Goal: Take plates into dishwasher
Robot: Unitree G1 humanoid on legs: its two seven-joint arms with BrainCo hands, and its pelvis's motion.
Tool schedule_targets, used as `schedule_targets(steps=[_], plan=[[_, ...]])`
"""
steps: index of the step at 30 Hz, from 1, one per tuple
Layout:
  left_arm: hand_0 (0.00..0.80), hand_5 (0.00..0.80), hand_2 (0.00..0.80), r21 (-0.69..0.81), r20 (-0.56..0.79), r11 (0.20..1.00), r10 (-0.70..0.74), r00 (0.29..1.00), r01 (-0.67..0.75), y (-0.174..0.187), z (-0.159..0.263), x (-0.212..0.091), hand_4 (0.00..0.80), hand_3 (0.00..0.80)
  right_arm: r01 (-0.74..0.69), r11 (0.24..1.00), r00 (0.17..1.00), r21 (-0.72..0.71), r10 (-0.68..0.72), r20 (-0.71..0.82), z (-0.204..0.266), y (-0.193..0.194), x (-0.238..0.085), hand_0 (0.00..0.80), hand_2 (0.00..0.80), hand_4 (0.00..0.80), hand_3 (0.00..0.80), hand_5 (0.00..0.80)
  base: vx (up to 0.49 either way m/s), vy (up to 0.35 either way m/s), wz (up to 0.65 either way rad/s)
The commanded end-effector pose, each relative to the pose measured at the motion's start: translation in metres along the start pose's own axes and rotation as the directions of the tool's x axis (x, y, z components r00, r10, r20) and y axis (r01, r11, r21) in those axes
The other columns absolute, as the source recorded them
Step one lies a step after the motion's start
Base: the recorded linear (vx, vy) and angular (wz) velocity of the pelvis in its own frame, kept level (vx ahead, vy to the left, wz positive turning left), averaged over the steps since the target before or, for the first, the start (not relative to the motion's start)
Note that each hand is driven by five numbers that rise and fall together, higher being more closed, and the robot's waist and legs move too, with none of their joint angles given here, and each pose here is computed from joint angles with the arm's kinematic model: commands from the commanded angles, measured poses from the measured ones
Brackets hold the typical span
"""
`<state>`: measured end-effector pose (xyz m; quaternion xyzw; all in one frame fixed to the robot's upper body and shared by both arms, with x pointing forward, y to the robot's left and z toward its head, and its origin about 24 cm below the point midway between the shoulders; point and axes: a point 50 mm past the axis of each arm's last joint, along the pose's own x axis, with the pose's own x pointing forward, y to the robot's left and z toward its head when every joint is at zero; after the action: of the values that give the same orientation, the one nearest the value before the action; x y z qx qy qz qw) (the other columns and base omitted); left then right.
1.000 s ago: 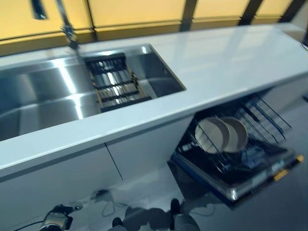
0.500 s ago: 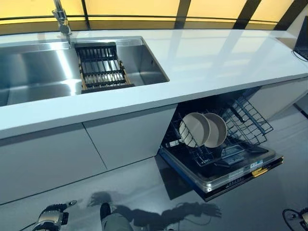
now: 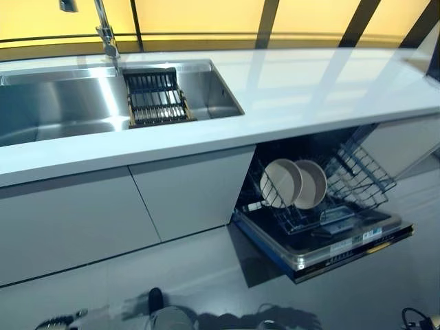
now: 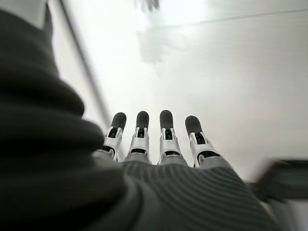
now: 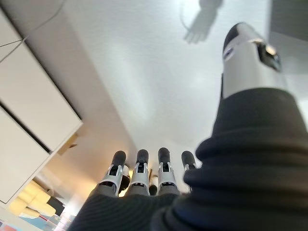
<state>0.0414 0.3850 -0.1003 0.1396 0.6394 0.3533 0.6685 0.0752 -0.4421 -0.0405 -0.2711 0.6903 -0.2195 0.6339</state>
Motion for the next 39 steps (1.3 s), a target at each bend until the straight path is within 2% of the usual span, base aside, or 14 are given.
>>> schedule_targets(steps=[1, 6, 7, 10, 14, 17, 21, 26, 30, 34, 35, 39], plan=[[0.000, 0.000, 0.000, -0.040, 0.082, 0.999, -0.004, 0.997, 0.007, -0.006, 0.012, -0.003, 0.000, 0.000, 0.127, 0.992, 0.990, -0.004, -0.127, -0.054, -0.011, -0.017, 0.000, 0.000, 0.000, 0.000, 0.000, 0.000, -0.231, -0.037, 0.18], [0.000, 0.000, 0.000, -0.065, 0.234, 0.994, -0.071, 0.970, 0.088, -0.027, 0.050, -0.015, 0.000, 0.000, 0.171, 0.985, 0.983, -0.005, -0.171, -0.067, -0.029, -0.009, 0.005, 0.000, 0.000, 0.000, 0.000, 0.000, -0.185, 0.056, 0.52], [0.000, 0.000, 0.000, -0.066, 0.271, 0.989, -0.112, 0.956, 0.135, -0.041, 0.062, -0.021, 0.000, 0.000, 0.174, 0.985, 0.982, 0.008, -0.173, -0.079, -0.035, -0.009, 0.006, 0.000, 0.000, 0.000, 0.000, 0.000, -0.226, 0.115, 0.95], [0.000, 0.000, 0.000, -0.003, 0.330, 0.978, -0.197, 0.923, 0.210, -0.071, 0.084, -0.036, 0.000, 0.000, 0.201, 0.979, 0.977, 0.035, -0.197, -0.080, -0.032, -0.010, 0.004, 0.000, 0.000, 0.000, 0.000, 0.000, -0.291, 0.123, 1.13], [0.000, 0.000, 0.000, 0.080, 0.340, 0.976, -0.218, 0.915, 0.203, -0.079, 0.093, -0.042, 0.000, 0.000, 0.203, 0.977, 0.979, 0.072, -0.201, -0.038, -0.010, -0.019, -0.001, 0.000, 0.000, 0.000, 0.000, 0.000, -0.314, 0.080, 0.65], [0.000, 0.000, 0.000, 0.067, 0.303, 0.982, -0.191, 0.934, 0.179, -0.078, 0.081, -0.038, 0.000, 0.000, 0.229, 0.970, 0.974, 0.085, -0.228, -0.015, 0.000, -0.026, -0.005, 0.000, 0.000, 0.000, 0.000, 0.000, -0.249, 0.111, 0.19], [0.000, 0.000, 0.000, 0.079, 0.291, 0.990, -0.136, 0.947, 0.118, -0.058, 0.068, -0.027, 0.000, 0.000, 0.282, 0.956, 0.959, 0.076, -0.282, -0.008, 0.003, -0.033, -0.008, 0.000, 0.000, 0.000, 0.000, 0.000, -0.188, 0.151, 0.11], [0.000, 0.000, 0.000, 0.095, 0.365, 0.990, -0.133, 0.922, 0.105, -0.053, 0.086, -0.033, 0.000, 0.000, 0.345, 0.938, 0.938, 0.024, -0.344, -0.041, -0.009, -0.037, -0.006, 0.000, 0.000, 0.000, 0.000, 0.000, -0.112, 0.155, 0.02], [0.000, 0.000, 0.000, 0.136, 0.359, 0.989, -0.102, 0.928, 0.056, -0.045, 0.095, -0.034, 0.000, 0.000, 0.352, 0.936, 0.935, 0.010, -0.350, -0.063, -0.020, -0.034, -0.004, 0.000, 0.000, 0.000, 0.000, 0.000, -0.195, 0.022, -0.01], [0.000, 0.000, 0.000, 0.153, 0.285, 0.987, -0.085, 0.955, 0.043, -0.026, 0.075, -0.022, 0.000, 0.000, 0.322, 0.946, 0.945, 0.030, -0.320, -0.068, -0.030, -0.023, 0.000, 0.000, 0.000, 0.000, 0.000, 0.000, -0.208, -0.110, 0.31], [0.000, 0.000, 0.000, 0.145, 0.231, 0.988, -0.087, 0.969, 0.054, -0.021, 0.060, -0.016, 0.000, 0.000, 0.320, 0.947, 0.946, 0.029, -0.318, -0.063, -0.033, -0.017, 0.002, 0.000, 0.000, 0.000, 0.000, 0.000, -0.265, -0.254, -0.46], [0.000, 0.000, 0.000, 0.136, 0.157, 0.988, -0.088, 0.984, 0.067, -0.019, 0.038, -0.010, 0.000, 0.000, 0.280, 0.958, 0.959, 0.067, -0.276, -0.058, -0.039, 0.006, 0.007, 0.000, 0.000, 0.000, 0.000, 0.000, -0.182, -0.303, -0.42]])
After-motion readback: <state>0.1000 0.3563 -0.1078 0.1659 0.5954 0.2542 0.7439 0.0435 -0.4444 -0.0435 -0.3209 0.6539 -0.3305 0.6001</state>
